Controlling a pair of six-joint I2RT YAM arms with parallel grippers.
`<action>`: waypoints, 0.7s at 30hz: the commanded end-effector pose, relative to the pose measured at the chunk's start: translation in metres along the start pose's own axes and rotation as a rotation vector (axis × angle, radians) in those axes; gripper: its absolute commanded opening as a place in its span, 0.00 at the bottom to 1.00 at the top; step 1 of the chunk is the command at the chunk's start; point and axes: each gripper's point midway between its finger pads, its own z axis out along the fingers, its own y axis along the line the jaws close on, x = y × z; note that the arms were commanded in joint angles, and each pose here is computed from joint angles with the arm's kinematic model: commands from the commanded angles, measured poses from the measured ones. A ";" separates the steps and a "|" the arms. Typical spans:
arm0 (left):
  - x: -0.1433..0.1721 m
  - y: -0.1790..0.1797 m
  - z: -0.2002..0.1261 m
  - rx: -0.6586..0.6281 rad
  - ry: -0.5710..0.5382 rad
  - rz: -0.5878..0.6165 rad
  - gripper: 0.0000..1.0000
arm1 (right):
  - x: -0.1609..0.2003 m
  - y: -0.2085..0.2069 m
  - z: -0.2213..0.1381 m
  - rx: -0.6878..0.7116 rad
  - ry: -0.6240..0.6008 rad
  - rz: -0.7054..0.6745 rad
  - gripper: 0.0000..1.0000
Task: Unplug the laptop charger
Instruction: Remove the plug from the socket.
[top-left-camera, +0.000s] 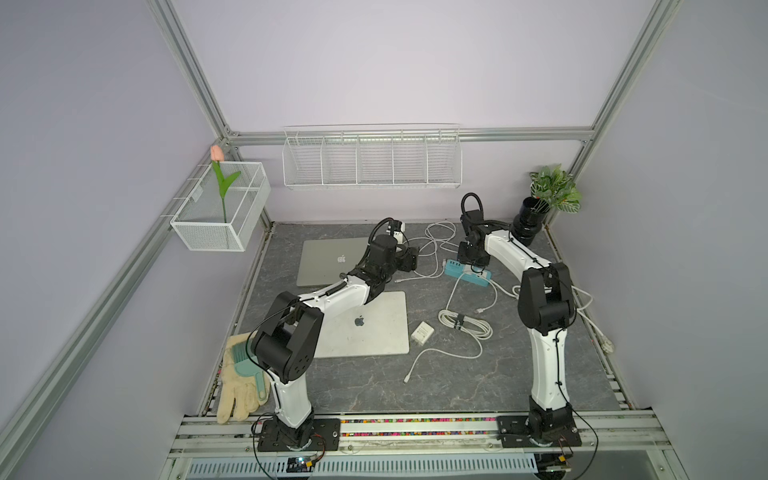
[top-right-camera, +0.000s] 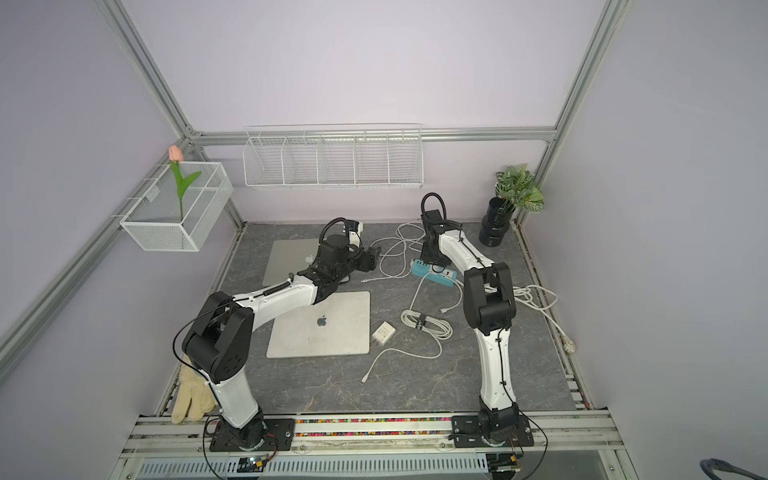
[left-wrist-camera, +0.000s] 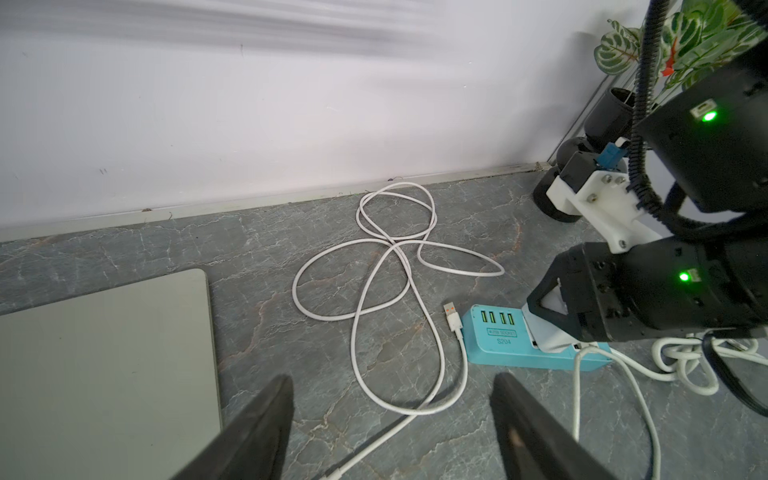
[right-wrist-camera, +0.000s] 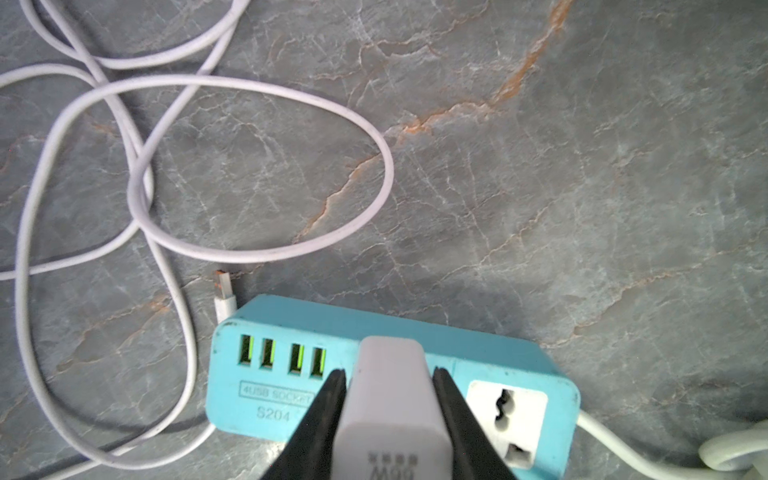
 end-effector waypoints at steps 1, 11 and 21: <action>0.004 -0.007 0.007 0.021 0.008 -0.013 0.77 | -0.013 -0.003 -0.036 0.006 -0.083 0.009 0.36; 0.013 -0.003 0.011 0.009 0.028 -0.019 0.77 | -0.026 -0.009 -0.059 0.014 -0.171 -0.002 0.31; 0.007 0.001 0.004 -0.022 0.022 0.000 0.78 | -0.057 -0.014 -0.029 -0.041 -0.163 -0.012 0.34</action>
